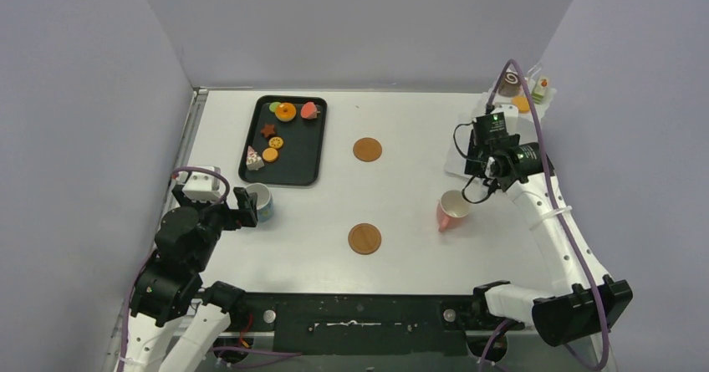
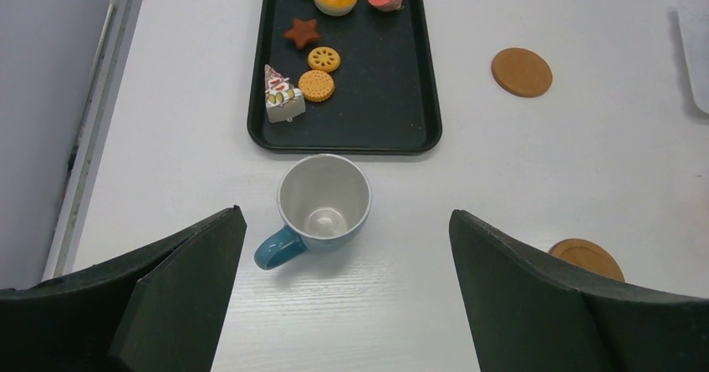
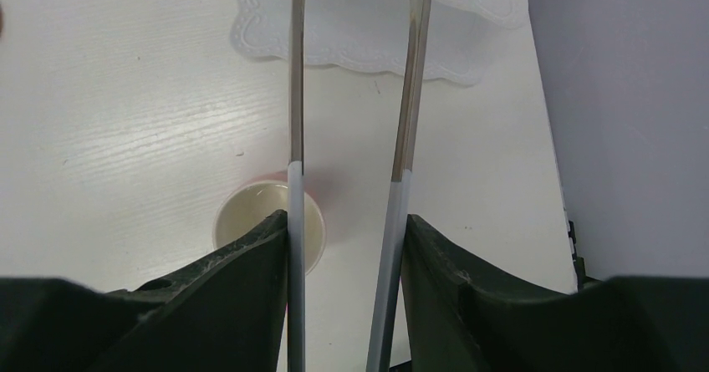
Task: Serve the afternoon tea
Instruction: Place the desert on the desert table.
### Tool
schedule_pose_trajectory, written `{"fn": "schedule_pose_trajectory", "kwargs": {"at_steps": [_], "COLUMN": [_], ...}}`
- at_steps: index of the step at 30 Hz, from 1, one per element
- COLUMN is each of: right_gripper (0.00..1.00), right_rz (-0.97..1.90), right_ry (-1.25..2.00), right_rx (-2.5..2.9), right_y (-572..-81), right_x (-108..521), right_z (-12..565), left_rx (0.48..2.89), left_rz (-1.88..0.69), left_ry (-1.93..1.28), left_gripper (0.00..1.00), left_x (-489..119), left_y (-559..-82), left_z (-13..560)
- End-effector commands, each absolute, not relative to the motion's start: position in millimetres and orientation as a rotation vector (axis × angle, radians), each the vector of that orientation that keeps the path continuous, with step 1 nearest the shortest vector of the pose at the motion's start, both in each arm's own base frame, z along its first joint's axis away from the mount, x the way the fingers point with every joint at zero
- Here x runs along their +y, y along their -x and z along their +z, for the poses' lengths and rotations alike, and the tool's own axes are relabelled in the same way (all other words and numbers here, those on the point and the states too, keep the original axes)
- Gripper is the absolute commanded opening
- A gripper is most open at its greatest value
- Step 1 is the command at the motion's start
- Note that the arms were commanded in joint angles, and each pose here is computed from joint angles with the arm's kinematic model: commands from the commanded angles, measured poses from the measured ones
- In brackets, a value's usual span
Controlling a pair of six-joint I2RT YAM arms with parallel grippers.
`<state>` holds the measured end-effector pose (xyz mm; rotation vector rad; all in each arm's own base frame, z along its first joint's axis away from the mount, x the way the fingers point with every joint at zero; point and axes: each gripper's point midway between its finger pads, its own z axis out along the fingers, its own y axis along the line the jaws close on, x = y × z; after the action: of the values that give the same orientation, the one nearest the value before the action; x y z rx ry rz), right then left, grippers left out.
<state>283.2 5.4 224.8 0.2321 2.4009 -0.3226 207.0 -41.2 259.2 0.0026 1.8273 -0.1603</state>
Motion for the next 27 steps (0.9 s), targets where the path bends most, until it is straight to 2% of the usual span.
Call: {"fn": "schedule_pose_trajectory", "kwargs": {"at_steps": [1,17,27], "right_gripper": [0.46,0.46,0.45], "right_rz": [-0.275,0.027,0.311], "right_ry": [-0.260,-0.064,0.143], "right_rx": [2.305,2.254,2.199], "right_y": [-284,-284,-305], "right_x": [4,85,150], "right_z": [261,293,285], "left_rx": [1.752,1.733,1.726], "left_rz": [-0.181,-0.191,-0.178], "left_ry": [-0.008,-0.010,0.001], "left_gripper": [0.92,0.91,0.92], "left_x": [-44,-44,-40], "left_y": [-212,-208,-207], "left_z": [278,280,282]}}
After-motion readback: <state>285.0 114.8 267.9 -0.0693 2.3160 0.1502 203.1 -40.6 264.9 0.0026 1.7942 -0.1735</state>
